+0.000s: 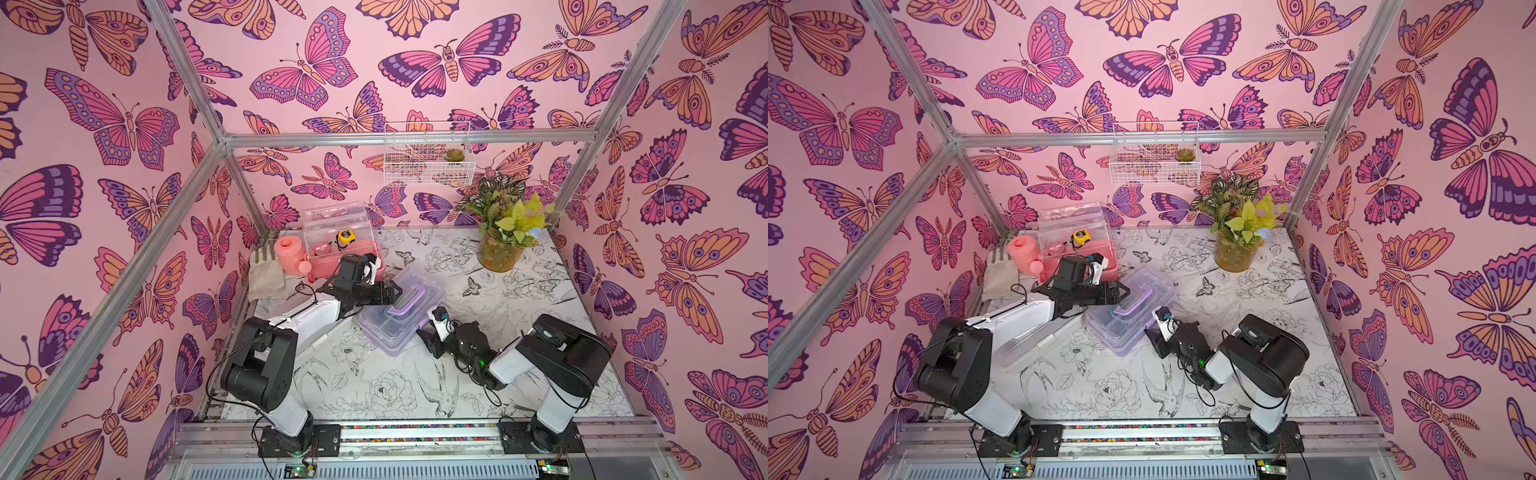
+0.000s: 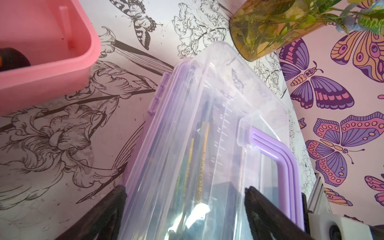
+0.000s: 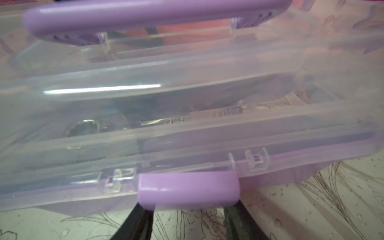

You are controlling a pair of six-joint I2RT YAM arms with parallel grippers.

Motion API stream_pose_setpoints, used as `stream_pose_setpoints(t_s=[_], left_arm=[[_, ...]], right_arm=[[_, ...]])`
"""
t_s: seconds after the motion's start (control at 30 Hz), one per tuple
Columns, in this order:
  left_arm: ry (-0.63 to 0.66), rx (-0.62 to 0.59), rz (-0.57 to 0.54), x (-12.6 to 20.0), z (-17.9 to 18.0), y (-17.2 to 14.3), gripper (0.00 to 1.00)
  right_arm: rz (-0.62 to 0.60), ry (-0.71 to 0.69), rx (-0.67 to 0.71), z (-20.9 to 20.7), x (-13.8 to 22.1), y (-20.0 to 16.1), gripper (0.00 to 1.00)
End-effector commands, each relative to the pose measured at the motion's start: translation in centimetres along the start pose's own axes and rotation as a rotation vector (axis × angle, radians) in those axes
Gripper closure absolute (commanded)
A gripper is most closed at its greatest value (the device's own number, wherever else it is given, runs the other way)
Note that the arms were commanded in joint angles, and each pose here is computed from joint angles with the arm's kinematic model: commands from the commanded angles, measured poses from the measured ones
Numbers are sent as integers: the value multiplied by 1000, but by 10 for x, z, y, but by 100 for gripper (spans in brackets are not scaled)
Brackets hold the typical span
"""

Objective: Close toolboxes
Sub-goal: Fasten the toolbox latch on the toolbox.

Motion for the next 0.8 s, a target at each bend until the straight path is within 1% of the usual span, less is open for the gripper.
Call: stream_pose_setpoints(t_s=[0.0,0.1,0.17,0.27,0.37,0.5,0.6,0.77], left_arm=[[83,73,182,-14,19,-40,10],[101,71,191,-14,21,-42,10],[117,63,197,-14,22,-43,10],[140,53,203,-13,24,-44,11],[148,47,205,-15,25,-44,11],[142,42,207,-17,24,-42,11],[138,38,205,-17,23,-41,11],[138,31,202,-16,22,-41,11]], right_arm=[[-209,24,-71,2,2,40,73],[-201,39,-42,4,-2,39,73],[-163,32,-29,4,-2,35,73],[-57,29,-8,5,2,30,73],[74,37,23,7,8,31,74],[121,22,41,7,16,35,74],[188,10,45,7,15,34,74],[233,2,42,7,12,40,74]])
Point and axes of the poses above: each gripper's point midway between its finger pads, its own x axis back along the fingers, its own z axis along the line the jaws close on, y = z × x, the point moved 7 cm from there along x, back along the fingers, and after that the axes turned 4 degrees about -x, right-handed, at the moved point
